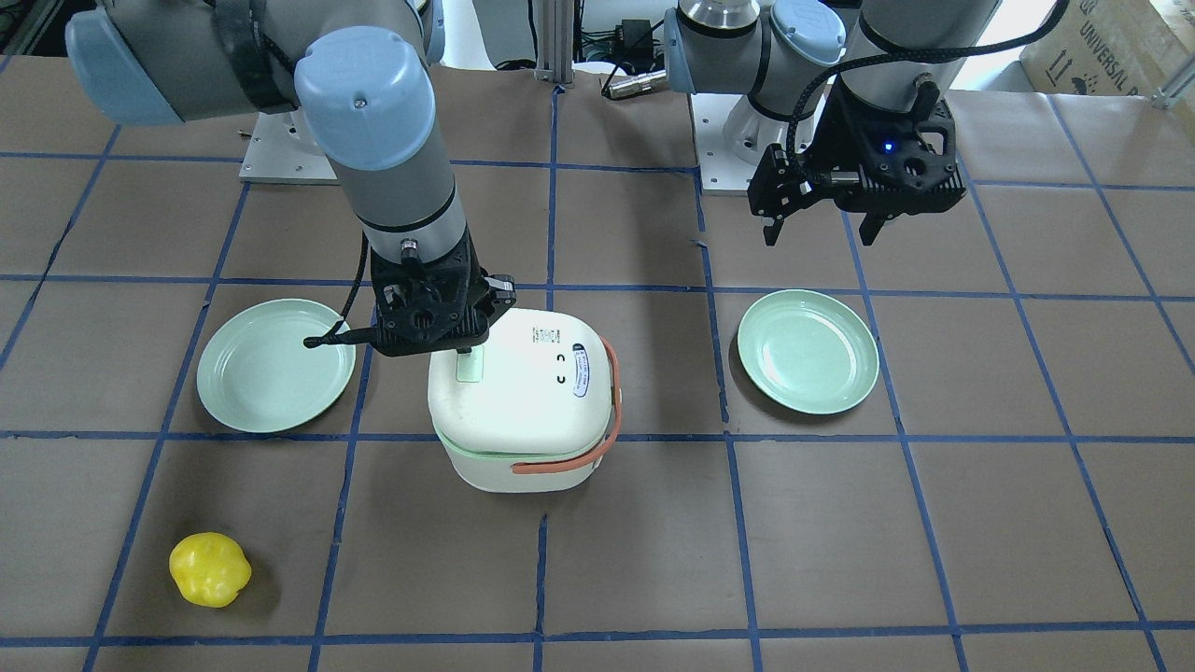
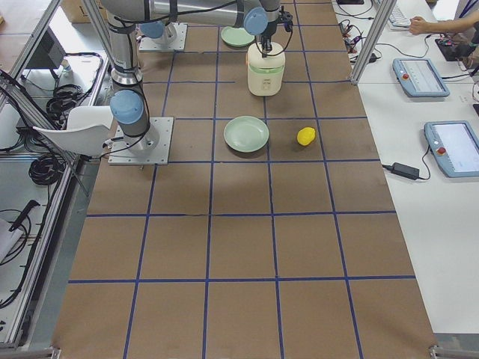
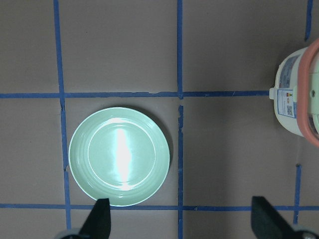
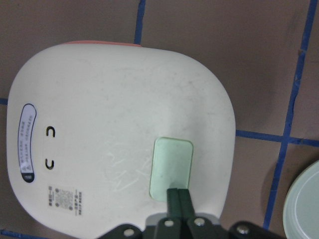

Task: Press rice cooker button
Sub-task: 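Press the button and lift the right gripper as the lid pops open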

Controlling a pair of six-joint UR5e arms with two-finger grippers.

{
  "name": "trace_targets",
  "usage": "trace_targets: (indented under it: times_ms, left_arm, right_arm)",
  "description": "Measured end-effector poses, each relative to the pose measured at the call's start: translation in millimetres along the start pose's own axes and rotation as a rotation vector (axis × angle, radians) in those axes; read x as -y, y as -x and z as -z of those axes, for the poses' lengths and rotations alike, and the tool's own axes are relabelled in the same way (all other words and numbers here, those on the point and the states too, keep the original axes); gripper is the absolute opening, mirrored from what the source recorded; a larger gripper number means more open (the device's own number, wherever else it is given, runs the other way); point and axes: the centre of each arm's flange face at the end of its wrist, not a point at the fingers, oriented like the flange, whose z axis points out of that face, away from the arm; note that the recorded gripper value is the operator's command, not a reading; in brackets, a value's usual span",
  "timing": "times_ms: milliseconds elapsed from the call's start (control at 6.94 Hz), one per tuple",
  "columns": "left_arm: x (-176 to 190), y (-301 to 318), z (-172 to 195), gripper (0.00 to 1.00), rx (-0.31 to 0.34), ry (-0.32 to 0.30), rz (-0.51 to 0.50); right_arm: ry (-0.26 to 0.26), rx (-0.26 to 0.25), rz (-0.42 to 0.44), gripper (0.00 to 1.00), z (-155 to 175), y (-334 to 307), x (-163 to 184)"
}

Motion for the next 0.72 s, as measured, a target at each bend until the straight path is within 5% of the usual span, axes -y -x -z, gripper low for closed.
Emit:
trace_targets:
  times_ms: [144,288,576,720]
  left_arm:
    - [0.0,0.0,0.0,1.00,0.000,0.000,0.000]
    - [0.0,0.0,0.0,1.00,0.000,0.000,0.000]
    - [0.0,0.0,0.0,1.00,0.000,0.000,0.000]
    - [0.0,0.0,0.0,1.00,0.000,0.000,0.000]
  right_arm:
    - [0.006,0.000,0.005,0.06,12.4,0.0,-6.5]
    - [0.015,0.000,0.010,0.20,29.4,-0.6,-12.6]
    - [0.021,0.003,-0.002,0.99,67.8,-13.2,-18.7]
    - [0.006,0.005,-0.007,1.00,84.3,-24.8,-19.2]
